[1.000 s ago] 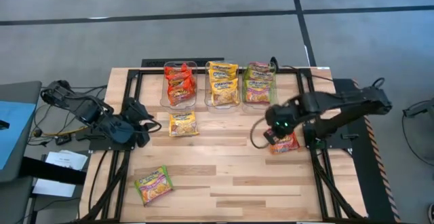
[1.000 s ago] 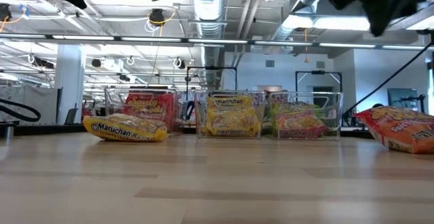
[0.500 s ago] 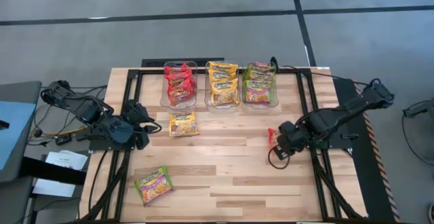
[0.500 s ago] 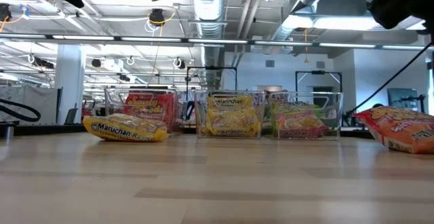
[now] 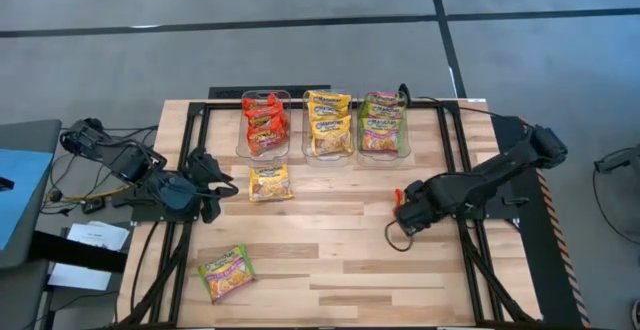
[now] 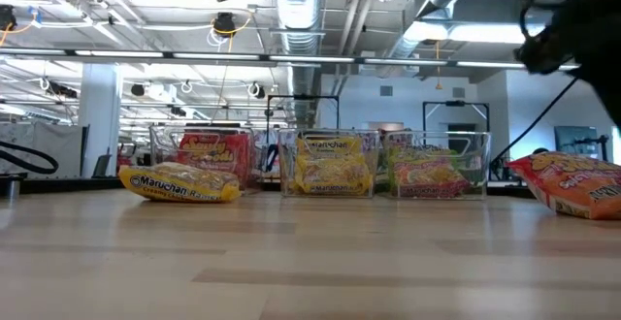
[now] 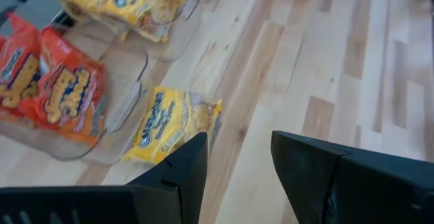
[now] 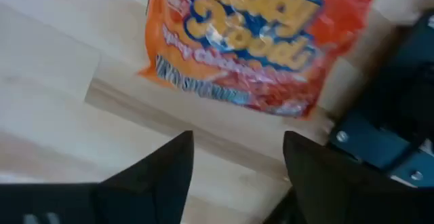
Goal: Sort Maruchan noodles
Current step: Put the orange noodle pack into the left transparent bin
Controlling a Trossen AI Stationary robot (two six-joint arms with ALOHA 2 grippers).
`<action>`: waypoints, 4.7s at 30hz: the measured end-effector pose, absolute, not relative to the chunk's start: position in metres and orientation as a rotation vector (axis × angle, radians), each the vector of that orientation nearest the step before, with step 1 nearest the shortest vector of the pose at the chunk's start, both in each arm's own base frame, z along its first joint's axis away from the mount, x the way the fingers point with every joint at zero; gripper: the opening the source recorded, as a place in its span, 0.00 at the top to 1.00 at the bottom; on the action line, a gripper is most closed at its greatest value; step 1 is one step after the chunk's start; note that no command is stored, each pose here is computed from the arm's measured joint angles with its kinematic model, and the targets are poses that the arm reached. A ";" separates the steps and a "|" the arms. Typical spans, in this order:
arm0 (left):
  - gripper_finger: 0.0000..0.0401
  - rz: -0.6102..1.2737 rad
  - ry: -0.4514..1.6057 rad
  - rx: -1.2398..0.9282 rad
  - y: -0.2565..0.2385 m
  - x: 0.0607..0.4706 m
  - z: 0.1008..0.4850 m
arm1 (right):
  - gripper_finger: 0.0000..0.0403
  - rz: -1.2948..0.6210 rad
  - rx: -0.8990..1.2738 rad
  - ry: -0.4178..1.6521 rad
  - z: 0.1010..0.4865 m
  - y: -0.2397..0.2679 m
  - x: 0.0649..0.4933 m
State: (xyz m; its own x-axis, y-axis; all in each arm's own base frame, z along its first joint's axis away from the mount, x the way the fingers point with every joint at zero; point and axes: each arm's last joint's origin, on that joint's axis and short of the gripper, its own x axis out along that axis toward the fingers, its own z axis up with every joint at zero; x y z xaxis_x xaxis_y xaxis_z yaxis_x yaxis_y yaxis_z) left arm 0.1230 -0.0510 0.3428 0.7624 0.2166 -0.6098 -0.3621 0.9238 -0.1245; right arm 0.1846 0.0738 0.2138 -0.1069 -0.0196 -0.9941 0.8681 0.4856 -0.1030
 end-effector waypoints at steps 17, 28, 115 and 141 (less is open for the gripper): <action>0.62 0.300 0.610 -0.223 -0.052 0.125 0.345 | 0.35 -0.903 0.626 1.691 0.157 0.031 0.228; 0.62 0.300 0.610 -0.221 -0.052 0.125 0.345 | 0.58 -0.841 0.671 1.777 0.137 0.033 0.235; 0.53 0.389 0.227 -0.598 0.024 0.299 0.320 | 0.97 -0.315 0.359 0.916 0.345 -0.022 0.356; 0.53 0.237 0.220 -0.613 0.037 0.315 0.312 | 0.97 -0.252 0.375 0.919 0.344 -0.021 0.358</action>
State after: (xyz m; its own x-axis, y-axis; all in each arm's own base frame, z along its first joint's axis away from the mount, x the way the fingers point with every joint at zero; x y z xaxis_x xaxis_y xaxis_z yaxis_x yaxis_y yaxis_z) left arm 0.3149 0.0369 0.3121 0.9498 0.1532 -0.2728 -0.2830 0.7924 -0.5403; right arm 0.3577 -0.0207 0.3444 0.5839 -0.0526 -0.8101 0.3684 0.9064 0.2067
